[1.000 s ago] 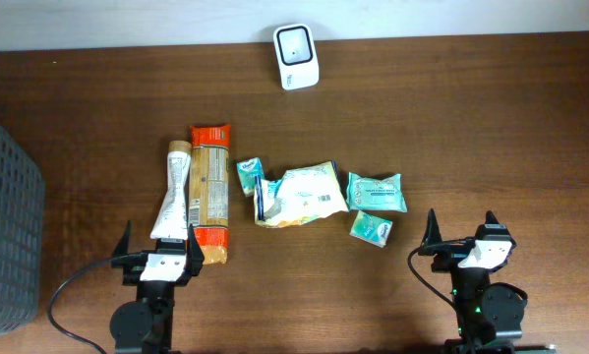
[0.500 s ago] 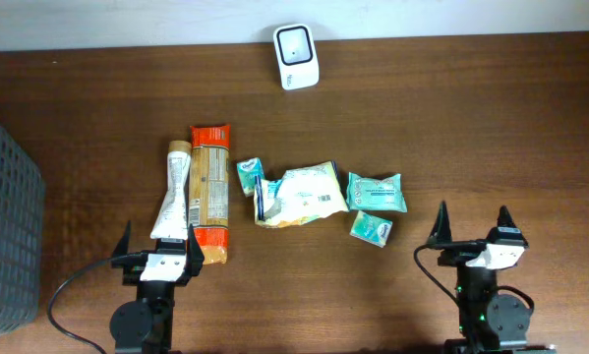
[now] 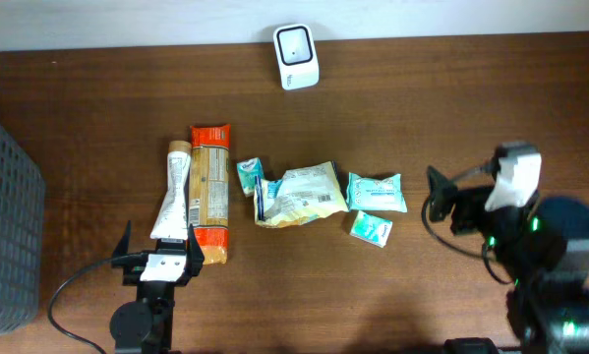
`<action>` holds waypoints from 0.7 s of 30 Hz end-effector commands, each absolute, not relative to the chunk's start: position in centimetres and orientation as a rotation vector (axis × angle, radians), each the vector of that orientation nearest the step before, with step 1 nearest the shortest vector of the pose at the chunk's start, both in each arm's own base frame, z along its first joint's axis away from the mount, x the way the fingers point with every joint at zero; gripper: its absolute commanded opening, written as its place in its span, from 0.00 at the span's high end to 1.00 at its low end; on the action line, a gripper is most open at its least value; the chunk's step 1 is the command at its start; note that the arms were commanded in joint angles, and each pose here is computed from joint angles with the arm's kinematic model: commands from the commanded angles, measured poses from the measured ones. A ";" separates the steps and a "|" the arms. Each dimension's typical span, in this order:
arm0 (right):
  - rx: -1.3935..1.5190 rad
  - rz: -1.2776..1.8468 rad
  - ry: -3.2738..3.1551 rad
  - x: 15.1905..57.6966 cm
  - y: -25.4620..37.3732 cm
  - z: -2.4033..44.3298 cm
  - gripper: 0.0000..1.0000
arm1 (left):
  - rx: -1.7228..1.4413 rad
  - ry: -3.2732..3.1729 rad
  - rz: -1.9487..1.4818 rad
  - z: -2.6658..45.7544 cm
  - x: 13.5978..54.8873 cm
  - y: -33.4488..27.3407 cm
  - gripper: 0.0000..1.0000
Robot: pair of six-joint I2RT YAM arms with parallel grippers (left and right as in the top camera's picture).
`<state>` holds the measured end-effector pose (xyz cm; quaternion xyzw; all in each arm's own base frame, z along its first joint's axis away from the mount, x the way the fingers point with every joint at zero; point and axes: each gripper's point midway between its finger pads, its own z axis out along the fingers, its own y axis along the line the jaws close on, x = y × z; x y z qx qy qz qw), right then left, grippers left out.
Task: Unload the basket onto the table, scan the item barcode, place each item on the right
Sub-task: 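Reach the right gripper toward the items at the table center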
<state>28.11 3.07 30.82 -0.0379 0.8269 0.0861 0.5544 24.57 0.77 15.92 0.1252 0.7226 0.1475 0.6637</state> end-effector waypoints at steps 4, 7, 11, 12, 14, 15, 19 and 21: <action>-0.116 0.393 2.211 31.4 5.2 29.9 0.02 | 0.291 1.632 0.344 15.7 24.6 0.8 0.01; -0.156 0.598 2.303 32.5 7.7 27.2 0.00 | 0.291 1.633 0.344 15.7 24.6 0.8 0.01; -0.043 0.651 2.584 32.0 7.5 20.7 0.14 | 0.291 1.633 0.344 15.7 24.6 0.8 0.01; -0.042 0.626 2.658 31.6 7.3 19.1 0.17 | 0.291 1.633 0.344 15.7 24.6 0.8 0.01; -0.142 0.503 2.834 30.6 7.6 15.0 0.25 | 0.292 1.632 0.344 15.7 24.6 0.8 0.01; -0.176 0.459 2.875 30.4 7.9 14.0 0.30 | 0.291 1.632 0.344 15.7 24.6 0.8 0.01; -0.463 0.269 3.007 29.0 10.9 9.9 0.35 | 0.291 1.632 0.344 15.7 24.6 0.8 0.01; -0.636 0.087 3.019 28.3 12.5 8.2 0.41 | 0.291 1.633 0.344 15.7 24.6 0.8 0.01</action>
